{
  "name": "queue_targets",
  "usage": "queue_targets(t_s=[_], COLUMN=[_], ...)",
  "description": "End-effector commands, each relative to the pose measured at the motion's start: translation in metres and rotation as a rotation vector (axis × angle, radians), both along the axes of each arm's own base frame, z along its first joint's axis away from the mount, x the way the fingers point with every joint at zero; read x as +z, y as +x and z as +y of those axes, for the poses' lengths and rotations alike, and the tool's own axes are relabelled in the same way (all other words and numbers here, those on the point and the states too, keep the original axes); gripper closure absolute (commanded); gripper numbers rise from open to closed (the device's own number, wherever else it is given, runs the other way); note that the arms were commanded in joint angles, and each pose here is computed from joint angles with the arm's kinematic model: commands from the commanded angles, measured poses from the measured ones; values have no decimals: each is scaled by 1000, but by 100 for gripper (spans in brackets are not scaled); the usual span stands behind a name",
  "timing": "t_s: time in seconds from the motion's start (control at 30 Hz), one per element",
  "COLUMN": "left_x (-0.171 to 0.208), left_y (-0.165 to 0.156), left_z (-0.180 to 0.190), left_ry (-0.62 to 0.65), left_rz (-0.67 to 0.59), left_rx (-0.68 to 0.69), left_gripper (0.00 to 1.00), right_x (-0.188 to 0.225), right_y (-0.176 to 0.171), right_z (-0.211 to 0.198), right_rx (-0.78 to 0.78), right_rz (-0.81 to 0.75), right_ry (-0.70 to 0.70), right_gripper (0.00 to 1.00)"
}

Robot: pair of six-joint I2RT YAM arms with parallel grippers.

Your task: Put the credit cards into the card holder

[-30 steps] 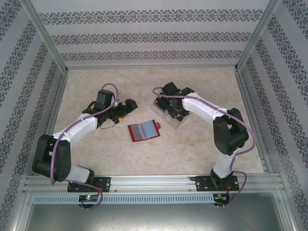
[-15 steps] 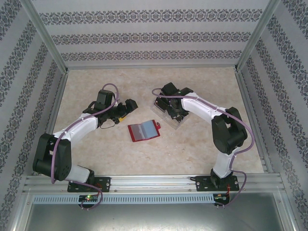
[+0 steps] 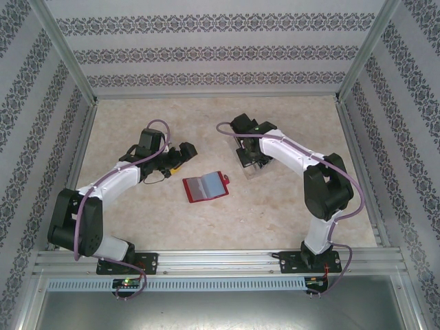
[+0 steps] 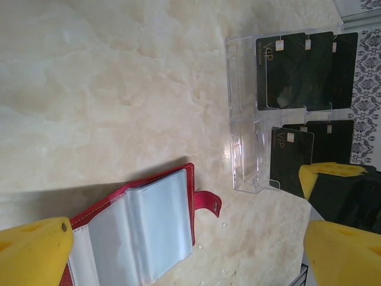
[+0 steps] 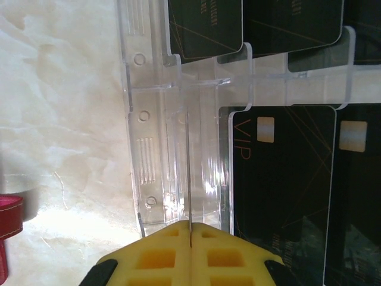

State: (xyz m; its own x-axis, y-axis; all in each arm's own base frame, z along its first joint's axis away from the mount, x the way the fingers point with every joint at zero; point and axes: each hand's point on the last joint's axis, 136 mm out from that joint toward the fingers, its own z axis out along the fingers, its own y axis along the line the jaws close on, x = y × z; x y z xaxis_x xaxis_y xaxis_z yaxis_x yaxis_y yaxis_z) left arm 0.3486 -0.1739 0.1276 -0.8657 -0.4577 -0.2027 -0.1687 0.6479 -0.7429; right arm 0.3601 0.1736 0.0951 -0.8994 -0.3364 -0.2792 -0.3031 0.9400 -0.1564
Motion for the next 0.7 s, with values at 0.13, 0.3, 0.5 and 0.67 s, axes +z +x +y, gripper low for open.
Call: queue_targets(t_s=[0.13,0.3,0.5,0.67], left_x=[-3,-9,-22,-37], left_y=[3,-1,-13,-35], left_z=[0,6,17,40], left_ry=[-9,32,120,303], left_rz=[-4,11,41,101], left_rx=[1,2,-7,-56], left_gripper=[0,0,0,0], right_x=[60,89,92,60], right_y=[-3,-13,-33,-48], right_z=[14,40,106,143], right_rx=[8,1,-41,-77], right_rz=[-97,-132,-94,-33], right_ry=[121,301,708,844], right_gripper=[100,100,100,100])
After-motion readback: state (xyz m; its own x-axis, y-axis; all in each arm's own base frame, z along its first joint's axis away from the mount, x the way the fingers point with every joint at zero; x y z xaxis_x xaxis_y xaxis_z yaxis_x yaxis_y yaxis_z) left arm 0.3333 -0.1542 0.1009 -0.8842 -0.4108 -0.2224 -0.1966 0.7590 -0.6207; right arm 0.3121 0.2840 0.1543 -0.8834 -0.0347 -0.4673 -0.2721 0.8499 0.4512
